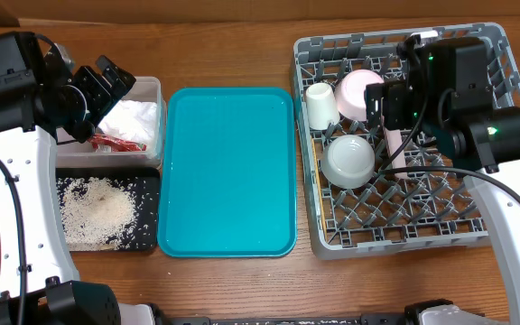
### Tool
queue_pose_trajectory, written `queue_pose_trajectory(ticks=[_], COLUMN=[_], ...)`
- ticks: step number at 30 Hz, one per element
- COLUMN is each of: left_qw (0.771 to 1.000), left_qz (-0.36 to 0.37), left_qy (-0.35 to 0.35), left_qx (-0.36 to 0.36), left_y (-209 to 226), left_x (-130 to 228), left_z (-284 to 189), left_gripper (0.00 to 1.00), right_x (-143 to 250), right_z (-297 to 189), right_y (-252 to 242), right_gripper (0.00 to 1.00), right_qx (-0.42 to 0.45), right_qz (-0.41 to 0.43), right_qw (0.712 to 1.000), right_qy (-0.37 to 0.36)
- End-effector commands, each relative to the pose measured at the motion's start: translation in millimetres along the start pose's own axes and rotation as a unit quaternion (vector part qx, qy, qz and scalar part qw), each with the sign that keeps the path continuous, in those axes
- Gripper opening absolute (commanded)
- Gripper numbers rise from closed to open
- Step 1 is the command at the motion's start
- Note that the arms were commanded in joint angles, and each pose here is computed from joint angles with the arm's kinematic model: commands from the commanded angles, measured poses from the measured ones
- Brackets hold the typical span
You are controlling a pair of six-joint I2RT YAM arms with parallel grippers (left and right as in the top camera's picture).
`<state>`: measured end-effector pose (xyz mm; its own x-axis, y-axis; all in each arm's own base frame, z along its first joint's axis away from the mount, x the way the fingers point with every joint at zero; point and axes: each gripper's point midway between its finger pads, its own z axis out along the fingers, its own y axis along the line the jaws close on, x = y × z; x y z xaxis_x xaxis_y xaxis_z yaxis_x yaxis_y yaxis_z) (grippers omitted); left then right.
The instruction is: Sort waste into correct bins and load items into the dishwasher
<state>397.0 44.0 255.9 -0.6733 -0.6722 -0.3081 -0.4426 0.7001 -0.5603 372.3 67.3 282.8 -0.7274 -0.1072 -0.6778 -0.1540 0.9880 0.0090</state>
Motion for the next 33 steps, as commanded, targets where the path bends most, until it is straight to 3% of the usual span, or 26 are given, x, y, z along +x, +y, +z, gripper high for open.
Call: queue_pose_trajectory(ticks=[1, 22, 29, 33], left_qw=[1.000, 1.000, 1.000, 1.000], left_qz=[0.002, 0.002, 0.002, 0.002], left_qy=[-0.014, -0.014, -0.014, -0.014], left_qx=[0.006, 0.006, 0.006, 0.006], left_y=[-6.2, -6.3, -6.2, -6.2], left_x=[-4.1, -4.2, -4.1, -4.1], left_z=[-9.2, -9.2, -9.2, -9.2], left_gripper=[1.00, 1.00, 1.00, 1.00], right_x=[-3.6, -7.5, -38.7, -45.5], right_z=[-4.9, -20.7, -122.1, -185.5], right_y=[-8.2, -8.8, -18.5, -18.2], right_gripper=[1.00, 1.00, 1.00, 1.00], right_qx=[0.027, 0.027, 0.037, 0.022], right_qz=[-0.007, -0.006, 0.005, 0.011], right_qw=[1.000, 0.999, 0.982, 0.952], right_qy=[-0.005, -0.024, -0.184, -0.304])
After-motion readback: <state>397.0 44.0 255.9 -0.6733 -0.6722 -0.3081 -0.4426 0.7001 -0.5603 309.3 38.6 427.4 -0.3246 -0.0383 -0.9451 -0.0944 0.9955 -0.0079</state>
